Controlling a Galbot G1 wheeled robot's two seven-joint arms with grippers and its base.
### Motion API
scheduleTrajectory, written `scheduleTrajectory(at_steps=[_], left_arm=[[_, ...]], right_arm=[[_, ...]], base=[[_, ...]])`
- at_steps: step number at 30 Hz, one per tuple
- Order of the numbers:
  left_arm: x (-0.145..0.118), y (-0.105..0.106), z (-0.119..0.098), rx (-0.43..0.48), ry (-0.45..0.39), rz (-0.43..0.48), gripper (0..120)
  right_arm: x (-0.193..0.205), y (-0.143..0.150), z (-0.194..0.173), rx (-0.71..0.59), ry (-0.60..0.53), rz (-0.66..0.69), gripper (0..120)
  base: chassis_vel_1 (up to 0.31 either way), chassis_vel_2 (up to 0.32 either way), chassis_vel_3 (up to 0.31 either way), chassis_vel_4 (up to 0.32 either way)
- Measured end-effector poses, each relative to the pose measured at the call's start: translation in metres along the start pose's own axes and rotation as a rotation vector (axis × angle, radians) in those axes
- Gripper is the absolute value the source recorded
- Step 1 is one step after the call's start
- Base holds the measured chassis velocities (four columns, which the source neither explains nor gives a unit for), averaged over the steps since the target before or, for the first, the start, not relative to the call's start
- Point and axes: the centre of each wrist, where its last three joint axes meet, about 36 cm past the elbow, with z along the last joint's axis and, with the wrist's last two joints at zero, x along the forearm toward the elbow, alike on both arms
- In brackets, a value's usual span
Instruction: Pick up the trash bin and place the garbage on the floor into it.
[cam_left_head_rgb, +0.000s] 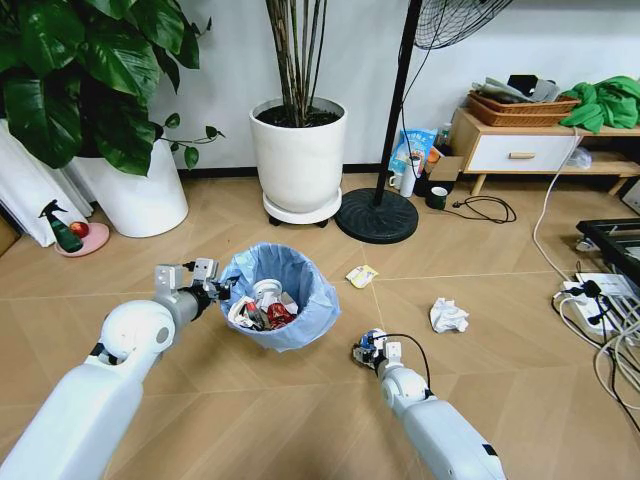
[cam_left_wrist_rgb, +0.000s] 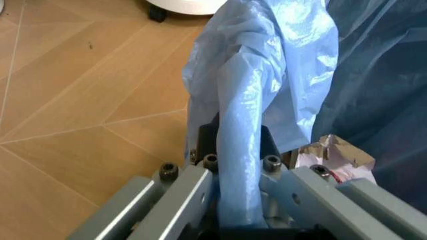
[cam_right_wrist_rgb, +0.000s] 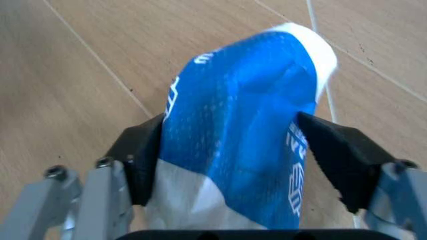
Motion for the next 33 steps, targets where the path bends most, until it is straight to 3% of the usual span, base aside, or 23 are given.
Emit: scheduleTrajectory(at_steps=[18, 26, 33], left_arm=[[-0.001, -0.001, 0.002, 0.003, 0.002, 0.003, 0], [0.001, -0.002, 0.005, 0.002, 0.006, 0.004, 0], [0.001, -0.003, 0.008, -0.001, 0.016, 0.004, 0]], right_arm=[[0.01, -0.006, -0.001, -0.003, -0.026, 0.003, 22], [0.035, -0.023, -0.053, -0.075, -0.129, -0.021, 3], [0.067, -0.038, -0.111, -0.038, -0.3, -0.063, 2]], base=[[0.0, 0.0, 0.0, 0.0], [0.0, 0.0, 0.0, 0.0], [0.0, 0.0, 0.0, 0.0]])
